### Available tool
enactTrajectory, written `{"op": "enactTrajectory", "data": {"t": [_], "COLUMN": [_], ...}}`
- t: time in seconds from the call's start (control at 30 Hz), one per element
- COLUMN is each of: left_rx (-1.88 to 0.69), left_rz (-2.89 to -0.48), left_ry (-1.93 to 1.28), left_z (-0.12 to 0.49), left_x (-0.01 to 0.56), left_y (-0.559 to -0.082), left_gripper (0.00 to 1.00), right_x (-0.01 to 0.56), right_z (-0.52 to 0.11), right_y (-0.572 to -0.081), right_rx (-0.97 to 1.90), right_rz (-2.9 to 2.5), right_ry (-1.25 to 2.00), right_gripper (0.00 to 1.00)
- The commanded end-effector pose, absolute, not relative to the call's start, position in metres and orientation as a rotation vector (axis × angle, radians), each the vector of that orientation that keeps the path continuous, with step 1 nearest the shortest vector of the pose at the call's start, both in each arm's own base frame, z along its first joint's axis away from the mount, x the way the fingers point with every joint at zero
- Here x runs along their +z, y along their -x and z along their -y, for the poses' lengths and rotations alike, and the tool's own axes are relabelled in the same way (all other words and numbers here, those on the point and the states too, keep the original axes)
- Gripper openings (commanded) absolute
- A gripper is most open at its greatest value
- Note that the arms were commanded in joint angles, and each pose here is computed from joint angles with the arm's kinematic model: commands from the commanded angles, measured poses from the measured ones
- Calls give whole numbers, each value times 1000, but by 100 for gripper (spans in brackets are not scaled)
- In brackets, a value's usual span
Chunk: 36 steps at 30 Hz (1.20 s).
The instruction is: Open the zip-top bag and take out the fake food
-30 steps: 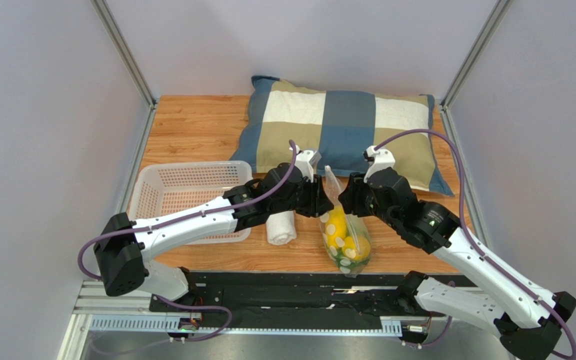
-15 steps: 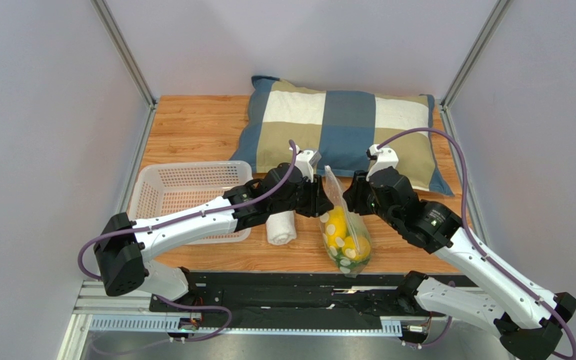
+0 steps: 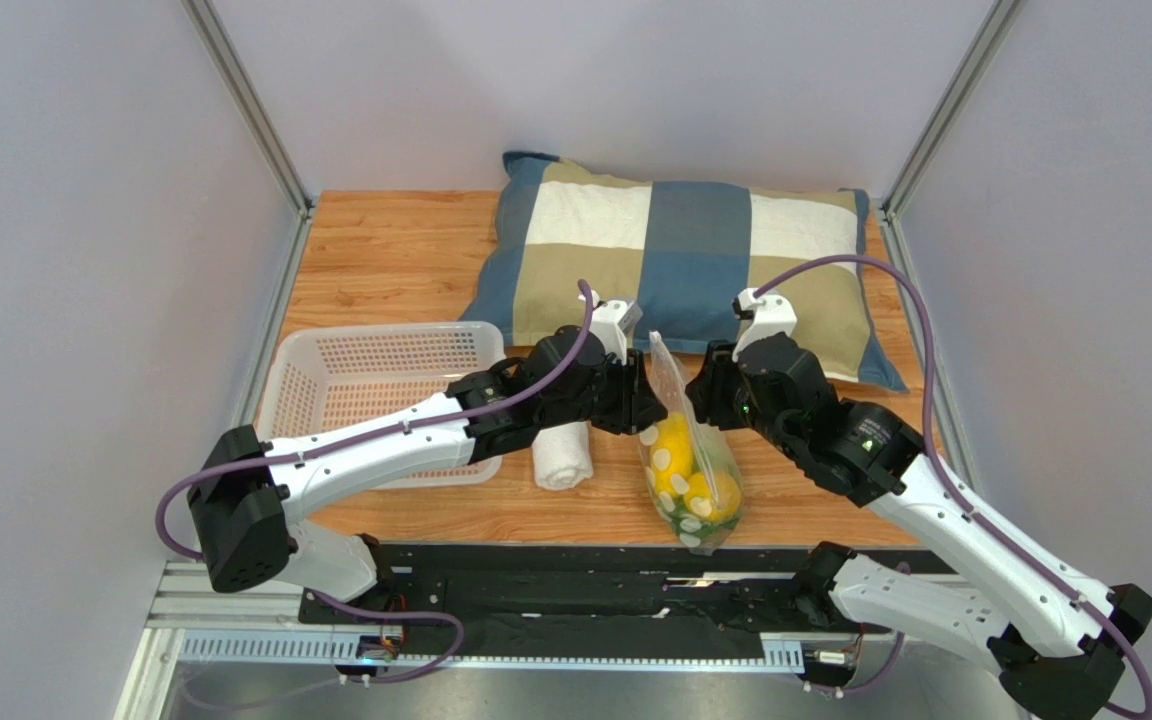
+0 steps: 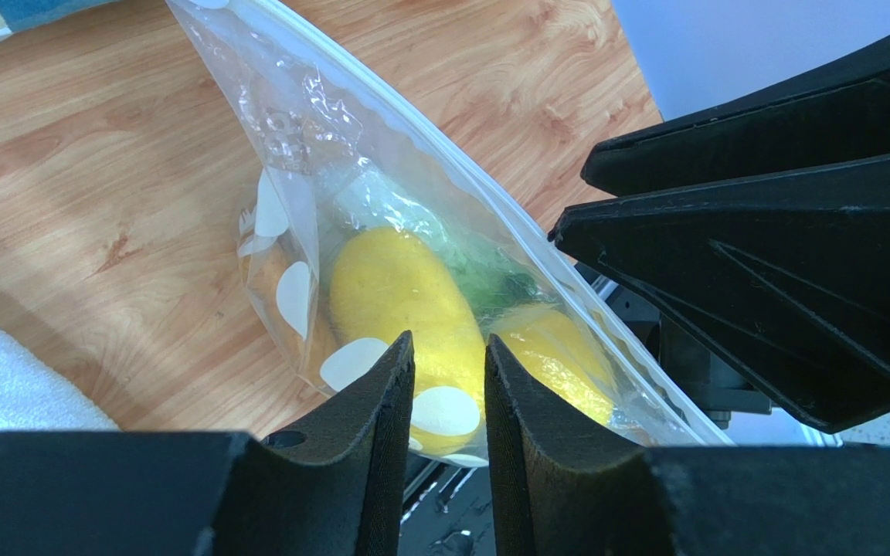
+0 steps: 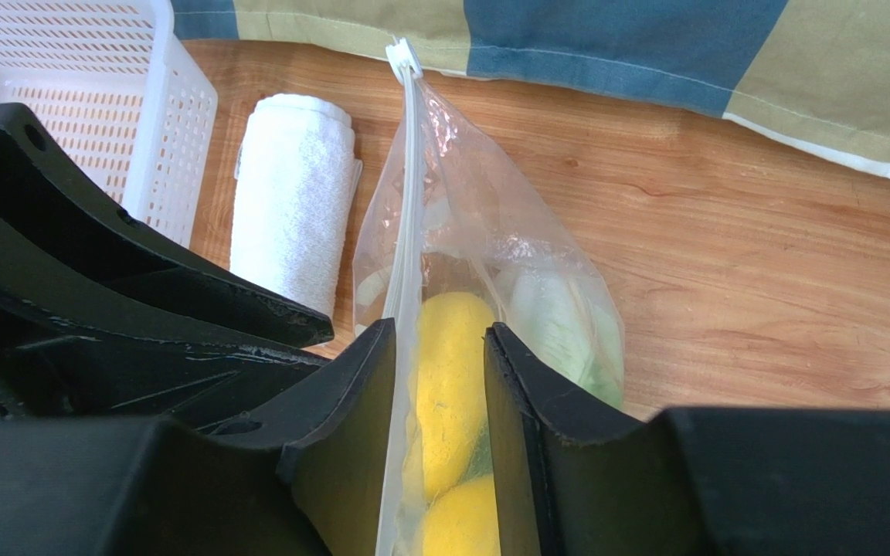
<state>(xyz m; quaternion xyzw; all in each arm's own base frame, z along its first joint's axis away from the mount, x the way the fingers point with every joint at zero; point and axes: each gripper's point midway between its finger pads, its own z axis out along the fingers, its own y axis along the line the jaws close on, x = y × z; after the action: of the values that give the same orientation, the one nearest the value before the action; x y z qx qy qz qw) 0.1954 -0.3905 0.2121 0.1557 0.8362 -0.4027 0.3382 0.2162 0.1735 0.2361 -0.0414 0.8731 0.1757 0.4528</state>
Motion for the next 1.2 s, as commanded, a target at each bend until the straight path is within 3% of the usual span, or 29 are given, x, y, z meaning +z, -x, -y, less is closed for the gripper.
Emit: {"op": "enactTrajectory", "data": {"t": [0.0,0.77,0.93,1.17], "left_rx": [-1066,-1072,-1068,-1075], "left_rz": [-2136,-2132,-2125,-2130], "left_ry": [-419,-428,-436,-484], "left_z": [392,392,391,396], "left_x": [224,225,227,227], "left_y": [-195,-193,-193,-189], "left_gripper": [34,34,34,39], "right_x": [270,237,233,210], "right_z": [-179,-182,-178,-182], "right_y": [-219,-217,-217,-205], "right_rx": [501,479,433,415], "right_rz": [-2071,-2137,-2151,-2230], "right_ry": [97,120,150,267], "right_gripper": [38,34,23,32]}}
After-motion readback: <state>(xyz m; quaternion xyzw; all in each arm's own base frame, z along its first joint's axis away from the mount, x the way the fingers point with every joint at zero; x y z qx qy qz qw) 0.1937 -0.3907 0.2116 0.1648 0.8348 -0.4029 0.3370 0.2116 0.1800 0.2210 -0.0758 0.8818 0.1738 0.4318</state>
